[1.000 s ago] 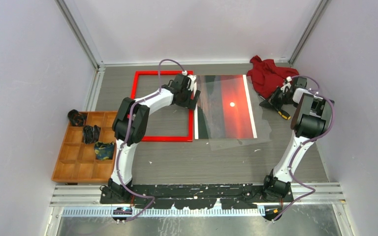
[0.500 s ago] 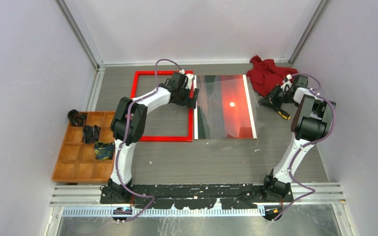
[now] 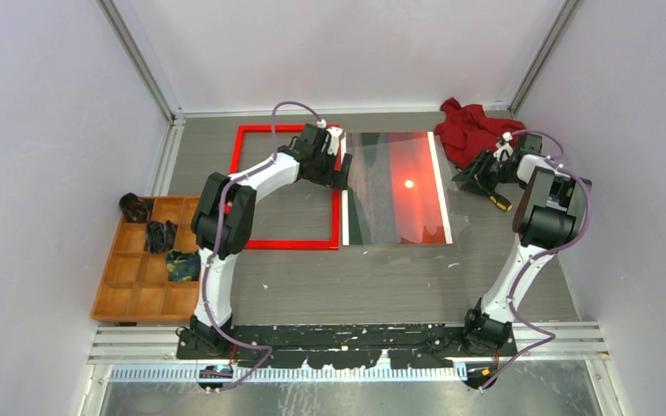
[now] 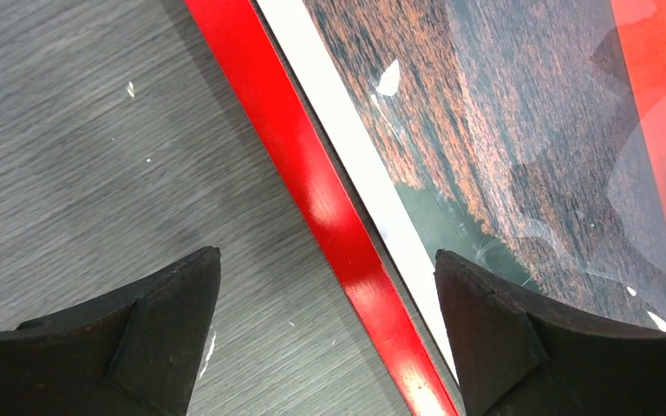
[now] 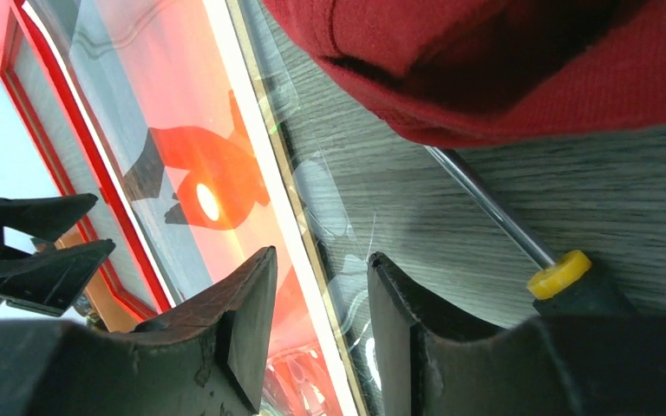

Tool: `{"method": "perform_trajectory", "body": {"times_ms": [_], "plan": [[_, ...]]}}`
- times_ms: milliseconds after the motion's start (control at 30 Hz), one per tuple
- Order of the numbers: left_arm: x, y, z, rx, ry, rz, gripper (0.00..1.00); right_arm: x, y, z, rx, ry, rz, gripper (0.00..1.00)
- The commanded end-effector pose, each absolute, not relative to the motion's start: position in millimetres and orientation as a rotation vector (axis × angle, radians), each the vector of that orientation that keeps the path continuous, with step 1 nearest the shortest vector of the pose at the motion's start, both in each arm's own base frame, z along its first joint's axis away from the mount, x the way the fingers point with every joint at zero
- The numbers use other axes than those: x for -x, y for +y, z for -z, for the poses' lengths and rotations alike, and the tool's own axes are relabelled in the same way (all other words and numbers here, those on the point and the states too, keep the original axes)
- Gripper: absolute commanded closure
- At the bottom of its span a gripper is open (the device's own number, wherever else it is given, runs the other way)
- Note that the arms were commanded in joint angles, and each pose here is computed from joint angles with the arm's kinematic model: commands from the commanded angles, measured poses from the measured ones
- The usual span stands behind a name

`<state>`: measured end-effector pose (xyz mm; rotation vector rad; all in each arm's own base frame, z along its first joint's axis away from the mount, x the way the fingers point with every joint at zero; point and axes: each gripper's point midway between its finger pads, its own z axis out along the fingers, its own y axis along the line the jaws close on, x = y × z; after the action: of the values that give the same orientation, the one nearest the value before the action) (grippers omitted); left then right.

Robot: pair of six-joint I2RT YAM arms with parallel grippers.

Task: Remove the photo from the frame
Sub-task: Pick up the photo frame item from the photo frame.

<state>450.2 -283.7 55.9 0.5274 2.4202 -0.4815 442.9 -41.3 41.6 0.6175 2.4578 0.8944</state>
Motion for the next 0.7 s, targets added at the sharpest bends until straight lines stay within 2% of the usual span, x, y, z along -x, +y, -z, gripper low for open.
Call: {"method": "perform_trajectory", "body": {"times_ms": [0, 300, 667], "plan": [[-451, -292, -93, -0.582, 2.326, 0.455, 0.05, -446, -47, -53, -0.551, 2.445, -0.856, 0.51], [-455, -303, -85, -0.721, 2.301, 0.298, 0.04, -438, -48, -42, -0.513, 2.502, -0.887, 0.51], [-449, -325, -65, -0.87, 2.296, 0.249, 0.03, -426, -49, -34, -0.454, 2.542, -1.01, 0.52]]}}
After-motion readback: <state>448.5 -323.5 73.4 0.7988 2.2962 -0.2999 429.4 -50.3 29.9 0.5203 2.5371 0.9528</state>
